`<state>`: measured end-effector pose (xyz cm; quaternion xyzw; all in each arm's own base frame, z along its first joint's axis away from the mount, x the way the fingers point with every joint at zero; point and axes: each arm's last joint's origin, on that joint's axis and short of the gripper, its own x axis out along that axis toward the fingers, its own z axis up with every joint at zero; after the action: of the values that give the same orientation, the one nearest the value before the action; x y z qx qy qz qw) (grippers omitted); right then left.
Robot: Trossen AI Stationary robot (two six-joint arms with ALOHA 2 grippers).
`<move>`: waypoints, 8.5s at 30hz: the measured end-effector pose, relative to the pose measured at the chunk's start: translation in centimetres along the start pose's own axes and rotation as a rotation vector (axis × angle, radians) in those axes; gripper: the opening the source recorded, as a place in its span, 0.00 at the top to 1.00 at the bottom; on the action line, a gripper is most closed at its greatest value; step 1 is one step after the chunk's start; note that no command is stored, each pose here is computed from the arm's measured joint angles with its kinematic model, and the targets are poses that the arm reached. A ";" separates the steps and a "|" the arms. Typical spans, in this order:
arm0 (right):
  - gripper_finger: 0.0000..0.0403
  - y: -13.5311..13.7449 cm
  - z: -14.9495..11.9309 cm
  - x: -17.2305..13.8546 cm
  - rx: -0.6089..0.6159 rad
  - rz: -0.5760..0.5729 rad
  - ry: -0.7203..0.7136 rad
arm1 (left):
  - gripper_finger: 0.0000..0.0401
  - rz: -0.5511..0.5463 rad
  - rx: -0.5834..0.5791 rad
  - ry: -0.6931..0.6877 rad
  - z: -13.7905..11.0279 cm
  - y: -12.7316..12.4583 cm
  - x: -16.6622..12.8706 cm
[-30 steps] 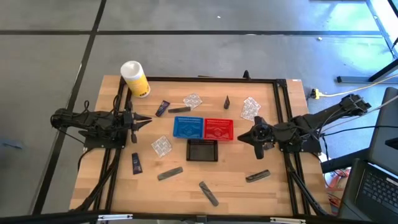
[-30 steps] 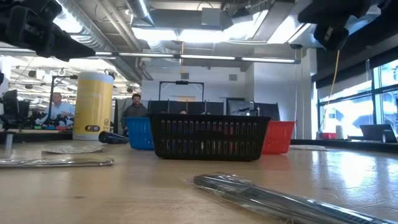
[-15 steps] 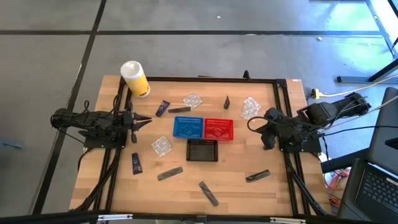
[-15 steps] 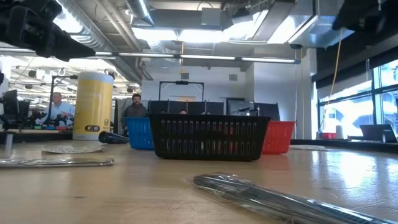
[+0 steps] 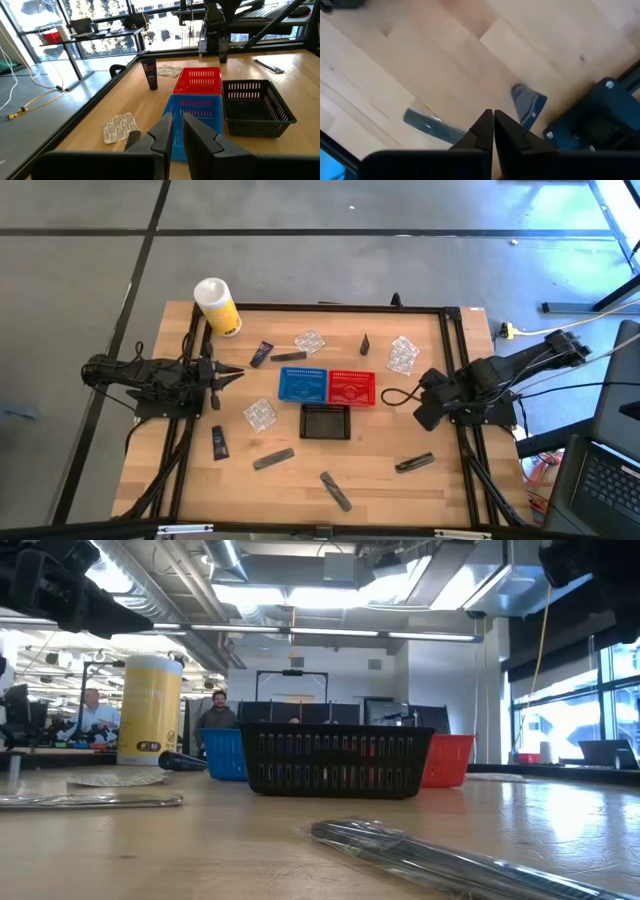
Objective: Pick & Place Travel size toiletries
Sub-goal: Put the blue shaver cream into the red bin, then put the white bandage into the black bin
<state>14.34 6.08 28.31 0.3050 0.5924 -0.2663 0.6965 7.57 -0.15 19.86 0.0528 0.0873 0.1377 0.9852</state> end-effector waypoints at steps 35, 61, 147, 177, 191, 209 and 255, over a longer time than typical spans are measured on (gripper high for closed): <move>0.56 -0.8 -1.9 4.5 0.042 -0.172 0.028 | 0.91 0.000 0.000 0.000 0.0 0.0 0.0; 0.63 -2.0 -2.4 6.5 0.087 -0.246 0.071 | 0.91 0.000 0.000 0.000 0.0 0.0 0.0; 1.00 3.8 13.7 1.9 -0.360 0.207 -0.309 | 0.91 0.000 0.000 0.000 0.0 0.0 0.0; 1.00 7.3 20.7 7.6 -0.470 0.099 -0.124 | 0.91 0.000 0.000 0.000 0.0 0.0 0.0; 1.00 7.6 21.5 9.9 -0.474 0.077 -0.097 | 0.91 0.000 0.000 0.000 0.0 0.0 0.0; 0.91 7.6 21.6 10.3 -0.474 0.051 -0.088 | 0.91 0.000 0.000 0.000 0.0 0.0 0.0; 0.79 5.0 23.2 9.0 -0.415 -0.137 -0.207 | 0.91 0.000 0.000 0.000 0.0 0.0 0.0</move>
<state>34.78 -7.86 22.61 0.0854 0.5791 -0.2153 0.7817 7.57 -0.15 19.87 0.0528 0.0872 0.1376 0.9852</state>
